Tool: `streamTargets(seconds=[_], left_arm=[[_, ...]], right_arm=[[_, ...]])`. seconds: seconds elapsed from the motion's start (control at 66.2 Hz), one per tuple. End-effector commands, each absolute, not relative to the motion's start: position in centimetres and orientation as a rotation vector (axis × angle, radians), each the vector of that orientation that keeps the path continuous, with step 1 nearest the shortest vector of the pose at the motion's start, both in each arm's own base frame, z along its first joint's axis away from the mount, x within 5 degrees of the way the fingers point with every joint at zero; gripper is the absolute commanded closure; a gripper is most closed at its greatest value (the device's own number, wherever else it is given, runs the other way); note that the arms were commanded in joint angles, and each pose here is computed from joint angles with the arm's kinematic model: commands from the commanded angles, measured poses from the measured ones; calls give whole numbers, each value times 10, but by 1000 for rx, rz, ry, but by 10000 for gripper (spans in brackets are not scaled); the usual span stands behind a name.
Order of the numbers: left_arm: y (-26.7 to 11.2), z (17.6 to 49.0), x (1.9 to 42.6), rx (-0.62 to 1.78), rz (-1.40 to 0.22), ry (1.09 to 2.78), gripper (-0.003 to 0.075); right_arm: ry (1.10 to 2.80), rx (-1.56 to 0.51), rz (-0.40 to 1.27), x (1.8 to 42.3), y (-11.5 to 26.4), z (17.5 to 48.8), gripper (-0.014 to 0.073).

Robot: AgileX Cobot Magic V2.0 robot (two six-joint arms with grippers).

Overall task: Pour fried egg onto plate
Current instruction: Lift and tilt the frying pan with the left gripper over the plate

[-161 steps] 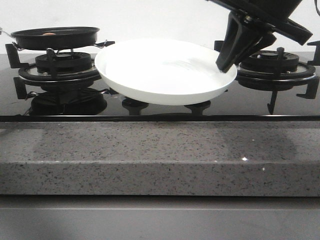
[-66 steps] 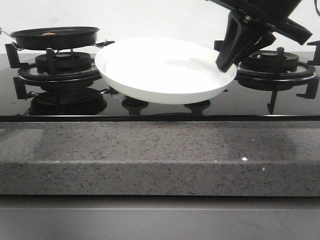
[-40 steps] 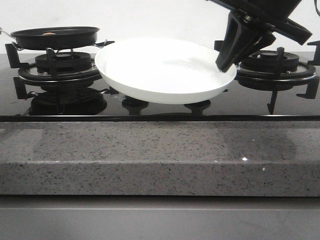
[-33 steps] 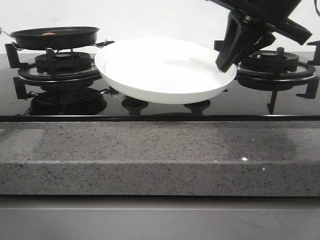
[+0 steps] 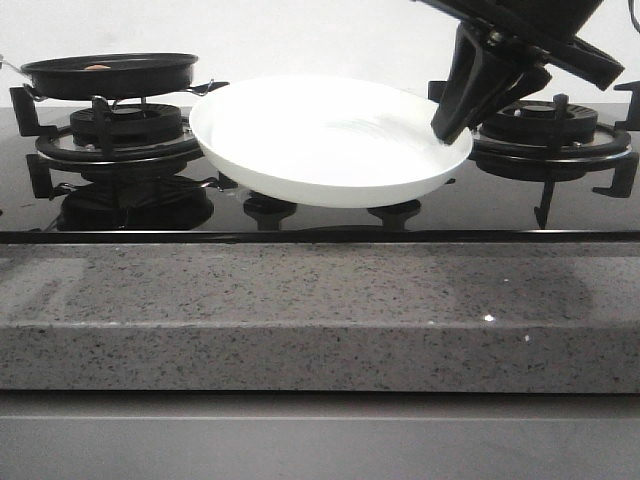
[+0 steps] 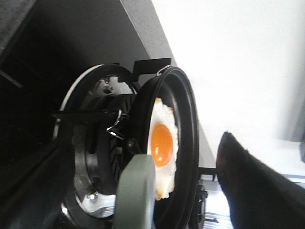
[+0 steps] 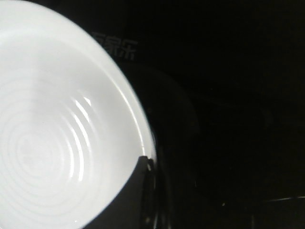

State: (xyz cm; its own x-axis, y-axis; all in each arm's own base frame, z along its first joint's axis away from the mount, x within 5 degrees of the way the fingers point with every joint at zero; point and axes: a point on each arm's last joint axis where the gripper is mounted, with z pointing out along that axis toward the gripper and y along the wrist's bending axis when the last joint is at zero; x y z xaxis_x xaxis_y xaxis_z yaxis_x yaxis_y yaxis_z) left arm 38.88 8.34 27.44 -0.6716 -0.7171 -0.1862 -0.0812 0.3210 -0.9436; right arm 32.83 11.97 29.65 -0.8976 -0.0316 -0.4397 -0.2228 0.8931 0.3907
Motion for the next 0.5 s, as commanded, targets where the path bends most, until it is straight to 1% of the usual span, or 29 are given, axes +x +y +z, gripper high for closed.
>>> streamTargets(seconds=[0.0,0.242,0.332,0.483], left_arm=[[77,307,387,-634,-1458,1870,171],[76,306,387,-628,-1485,1869,277],[75,307,386,-612,-1504,1874,303],[74,305,385,-604,-1491,1894,339]], right_arm=[[2535,-173,642,327,120,317,662],[2535,-173,642,327,120,317,662],[2535,-173,642,327,120,317,662],[2535,-173,642,327,120,317,662]])
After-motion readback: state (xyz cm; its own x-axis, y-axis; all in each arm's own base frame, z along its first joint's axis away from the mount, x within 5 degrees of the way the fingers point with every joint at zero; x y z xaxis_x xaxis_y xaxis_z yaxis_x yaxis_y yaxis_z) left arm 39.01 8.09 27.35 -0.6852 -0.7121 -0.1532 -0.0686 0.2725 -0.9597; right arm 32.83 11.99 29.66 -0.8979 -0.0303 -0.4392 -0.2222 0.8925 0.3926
